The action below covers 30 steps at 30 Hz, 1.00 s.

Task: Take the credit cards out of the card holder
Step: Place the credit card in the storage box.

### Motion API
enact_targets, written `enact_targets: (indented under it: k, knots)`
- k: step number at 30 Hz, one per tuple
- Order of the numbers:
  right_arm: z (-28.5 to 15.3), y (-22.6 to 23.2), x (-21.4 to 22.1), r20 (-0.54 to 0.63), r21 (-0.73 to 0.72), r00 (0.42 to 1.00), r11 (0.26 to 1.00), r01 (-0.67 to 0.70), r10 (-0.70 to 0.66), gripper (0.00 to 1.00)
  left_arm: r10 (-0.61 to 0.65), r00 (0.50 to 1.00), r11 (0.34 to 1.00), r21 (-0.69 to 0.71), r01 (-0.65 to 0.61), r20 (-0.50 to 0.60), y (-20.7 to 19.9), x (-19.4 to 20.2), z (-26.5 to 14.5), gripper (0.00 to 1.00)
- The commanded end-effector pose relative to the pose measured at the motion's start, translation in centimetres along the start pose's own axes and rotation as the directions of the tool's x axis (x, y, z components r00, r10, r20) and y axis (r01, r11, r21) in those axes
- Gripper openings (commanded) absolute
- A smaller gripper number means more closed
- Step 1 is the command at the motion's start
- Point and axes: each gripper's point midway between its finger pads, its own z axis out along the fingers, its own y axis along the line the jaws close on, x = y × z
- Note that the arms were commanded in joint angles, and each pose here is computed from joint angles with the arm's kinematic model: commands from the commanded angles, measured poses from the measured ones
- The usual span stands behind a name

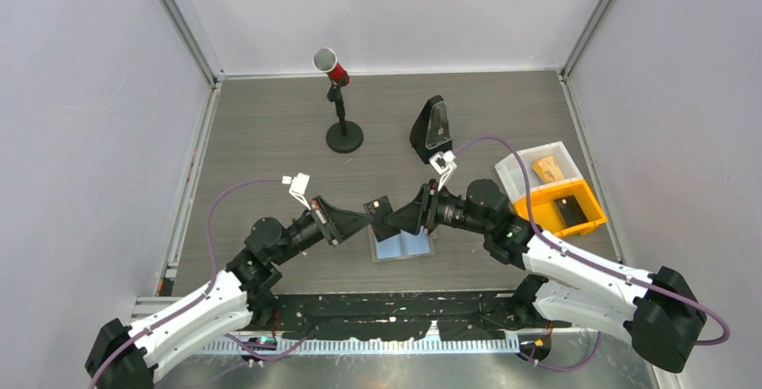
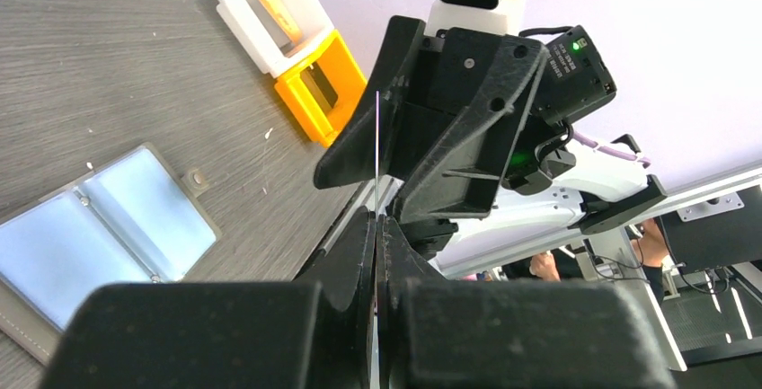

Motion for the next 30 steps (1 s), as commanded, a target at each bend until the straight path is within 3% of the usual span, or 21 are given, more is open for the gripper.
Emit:
enact_targets:
  k: [1, 2, 4, 6, 8, 10, 13, 18, 23, 27, 30]
  knots:
    - [-0.4, 2.7, -1.4, 0.050, -0.100, 0.999, 0.995, 0.016, -0.011, 0.43, 0.011, 1.000, 1.000, 0.028, -0.012, 0.028, -0.8, -0.6, -0.2, 0.00]
    - [-0.3, 2.9, -1.2, 0.041, -0.118, 0.999, 0.993, 0.012, -0.007, 0.38, 0.011, 1.000, 1.000, 0.027, -0.012, 0.029, -0.8, -0.6, -0.2, 0.00]
    - [-0.2, 3.3, -0.7, 0.020, -0.164, 1.000, 0.986, 0.027, -0.024, 0.18, 0.010, 1.000, 1.000, 0.022, -0.010, 0.022, -0.6, -0.4, -0.2, 0.00]
    - [-0.1, 3.4, -0.1, -0.012, -0.186, 0.999, 0.982, 0.034, -0.037, 0.07, 0.004, 1.000, 1.000, 0.020, -0.004, 0.014, -0.4, -0.2, -0.2, 0.04]
    - [-0.2, 3.6, 0.2, -0.036, -0.193, 0.997, 0.979, 0.057, -0.065, 0.05, 0.007, 1.000, 1.000, 0.027, -0.007, 0.005, -0.5, 0.0, -0.3, 0.20]
    - [-0.6, 3.4, 0.4, -0.050, -0.182, 0.993, 0.979, 0.096, -0.107, 0.05, 0.014, 1.000, 1.000, 0.016, -0.014, -0.009, -0.4, 0.2, -0.6, 0.46]
    - [-1.5, 3.8, 0.5, -0.084, -0.182, 0.981, 0.971, 0.157, -0.175, 0.05, 0.051, 0.997, 0.998, -0.045, -0.054, -0.060, 0.2, 0.8, -1.4, 0.57]
    - [-2.8, 5.5, 2.3, -0.210, -0.284, 0.950, 0.944, 0.165, -0.229, 0.05, 0.139, 0.983, 0.982, -0.110, -0.152, -0.118, 0.9, 1.2, -2.8, 0.61]
    - [-3.3, 5.2, 3.4, -0.263, -0.300, 0.933, 0.940, 0.162, -0.245, 0.05, 0.167, 0.966, 0.983, -0.037, -0.177, -0.197, -0.4, 2.3, -3.0, 0.62]
    - [-3.4, 5.2, 3.9, -0.278, -0.321, 0.927, 0.934, 0.157, -0.252, 0.05, 0.191, 0.927, 0.979, -0.006, -0.204, -0.323, -1.1, 3.6, -2.9, 0.62]
    - [-3.1, 4.9, 4.3, -0.298, -0.322, 0.923, 0.936, 0.142, -0.242, 0.05, 0.176, 0.910, 0.984, 0.036, -0.175, -0.377, -1.7, 4.4, -2.4, 0.58]
